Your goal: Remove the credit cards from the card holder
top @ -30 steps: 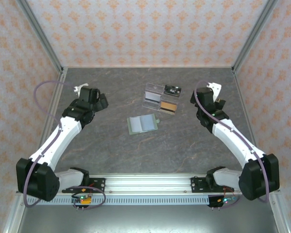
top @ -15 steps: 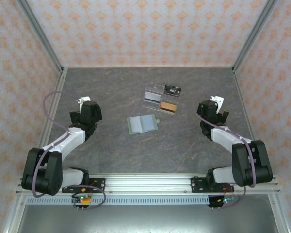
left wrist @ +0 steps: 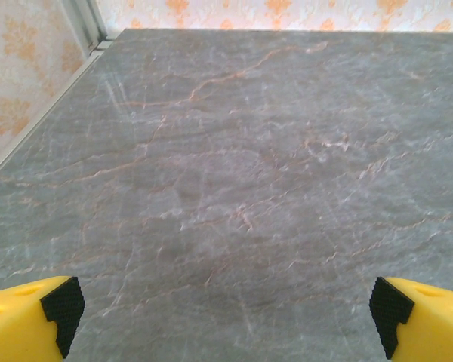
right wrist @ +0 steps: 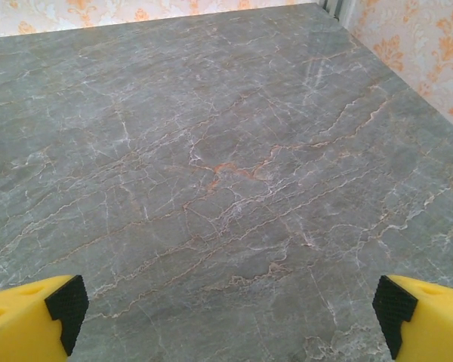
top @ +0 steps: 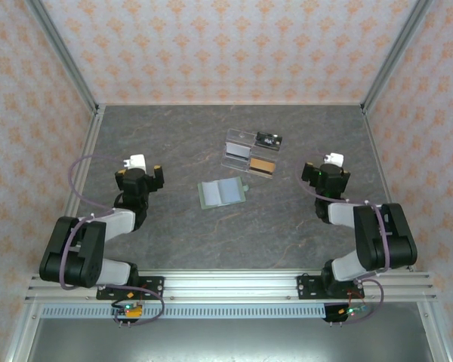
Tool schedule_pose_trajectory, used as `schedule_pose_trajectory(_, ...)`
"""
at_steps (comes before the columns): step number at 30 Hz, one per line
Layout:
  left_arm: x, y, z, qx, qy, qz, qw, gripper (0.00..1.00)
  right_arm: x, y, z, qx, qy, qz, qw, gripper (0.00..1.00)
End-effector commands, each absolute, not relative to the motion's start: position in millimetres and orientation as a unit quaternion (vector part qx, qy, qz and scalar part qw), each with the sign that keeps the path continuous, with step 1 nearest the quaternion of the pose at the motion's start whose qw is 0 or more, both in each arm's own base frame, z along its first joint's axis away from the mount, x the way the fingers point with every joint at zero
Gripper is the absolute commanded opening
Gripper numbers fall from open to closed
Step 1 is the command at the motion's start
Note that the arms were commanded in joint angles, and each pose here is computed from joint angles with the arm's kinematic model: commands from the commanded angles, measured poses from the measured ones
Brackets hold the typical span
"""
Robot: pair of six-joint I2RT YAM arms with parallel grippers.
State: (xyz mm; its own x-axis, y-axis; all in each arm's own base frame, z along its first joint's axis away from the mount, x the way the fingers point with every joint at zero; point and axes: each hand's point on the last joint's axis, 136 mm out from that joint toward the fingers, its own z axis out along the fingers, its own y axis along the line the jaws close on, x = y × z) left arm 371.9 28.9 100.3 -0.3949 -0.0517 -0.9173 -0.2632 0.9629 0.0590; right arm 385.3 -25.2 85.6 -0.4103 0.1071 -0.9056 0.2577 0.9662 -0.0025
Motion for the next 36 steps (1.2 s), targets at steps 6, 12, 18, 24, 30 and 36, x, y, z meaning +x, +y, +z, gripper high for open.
schedule_pose_trajectory(6,388.0,34.4,97.7,-0.1,0.818,0.104,0.556,1.0,390.7,-17.9,90.1,0.099,0.823,-0.045,0.558,0.99)
schedule_pose_trajectory(12,388.8,34.7,96.2,-0.098,0.822,0.106,0.551,1.0,393.0,-26.0,89.1,0.121,0.825,-0.053,0.55,0.99)
schedule_pose_trajectory(18,389.1,33.7,96.5,-0.097,0.822,0.104,0.551,1.0,393.4,-26.0,90.1,0.121,0.824,-0.053,0.551,0.99)
schedule_pose_trajectory(24,389.3,33.5,96.2,-0.096,0.823,0.104,0.55,1.0,392.9,-25.9,88.7,0.121,0.825,-0.052,0.55,0.99)
schedule_pose_trajectory(30,390.6,33.1,96.0,-0.095,0.824,0.102,0.548,1.0,393.1,-25.8,89.5,0.121,0.824,-0.052,0.551,0.99)
schedule_pose_trajectory(36,389.9,32.6,95.4,-0.093,0.825,0.102,0.548,1.0,391.6,-25.1,90.3,0.118,0.823,-0.051,0.554,0.99)
